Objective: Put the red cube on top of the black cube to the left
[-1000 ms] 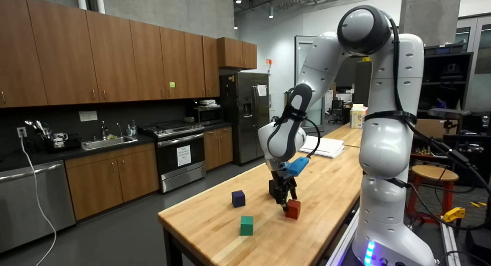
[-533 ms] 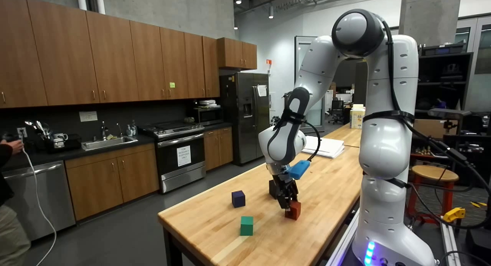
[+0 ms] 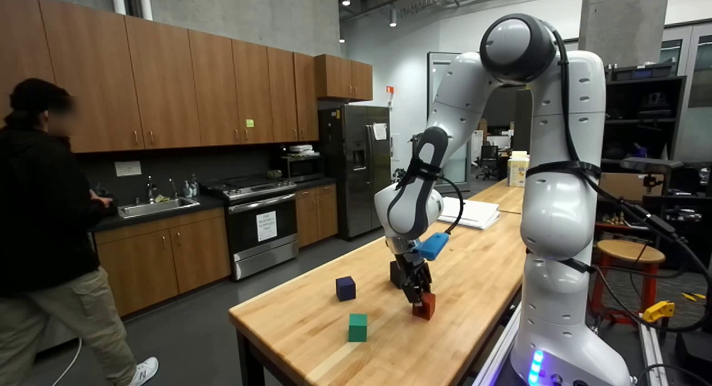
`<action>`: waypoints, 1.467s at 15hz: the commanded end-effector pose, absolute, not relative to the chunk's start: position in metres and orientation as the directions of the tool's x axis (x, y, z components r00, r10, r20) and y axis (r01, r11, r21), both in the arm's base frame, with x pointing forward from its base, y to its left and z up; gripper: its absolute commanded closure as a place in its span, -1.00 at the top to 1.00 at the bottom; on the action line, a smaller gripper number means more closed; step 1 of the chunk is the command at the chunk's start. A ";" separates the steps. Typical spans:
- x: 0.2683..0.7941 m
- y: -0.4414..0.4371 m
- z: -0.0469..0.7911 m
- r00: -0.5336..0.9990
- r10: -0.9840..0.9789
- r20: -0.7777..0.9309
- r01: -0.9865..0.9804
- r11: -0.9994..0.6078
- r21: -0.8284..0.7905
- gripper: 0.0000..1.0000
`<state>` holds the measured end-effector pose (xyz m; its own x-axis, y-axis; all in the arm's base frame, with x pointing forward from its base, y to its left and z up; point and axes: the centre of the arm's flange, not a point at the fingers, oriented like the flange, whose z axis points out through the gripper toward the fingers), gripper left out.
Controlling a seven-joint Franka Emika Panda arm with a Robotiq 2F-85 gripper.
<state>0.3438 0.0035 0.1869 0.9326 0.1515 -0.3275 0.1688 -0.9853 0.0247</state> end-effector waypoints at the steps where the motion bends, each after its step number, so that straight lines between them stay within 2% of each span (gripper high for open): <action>1: 0.321 0.002 0.193 0.933 0.167 -0.320 0.180 -0.984 0.012 -0.40; 22: 0.373 0.040 0.238 0.939 0.277 -0.201 0.286 -0.958 0.017 -0.40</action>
<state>0.3654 0.0330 0.2210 0.9379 0.2580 -0.2317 0.2690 -0.9630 0.0167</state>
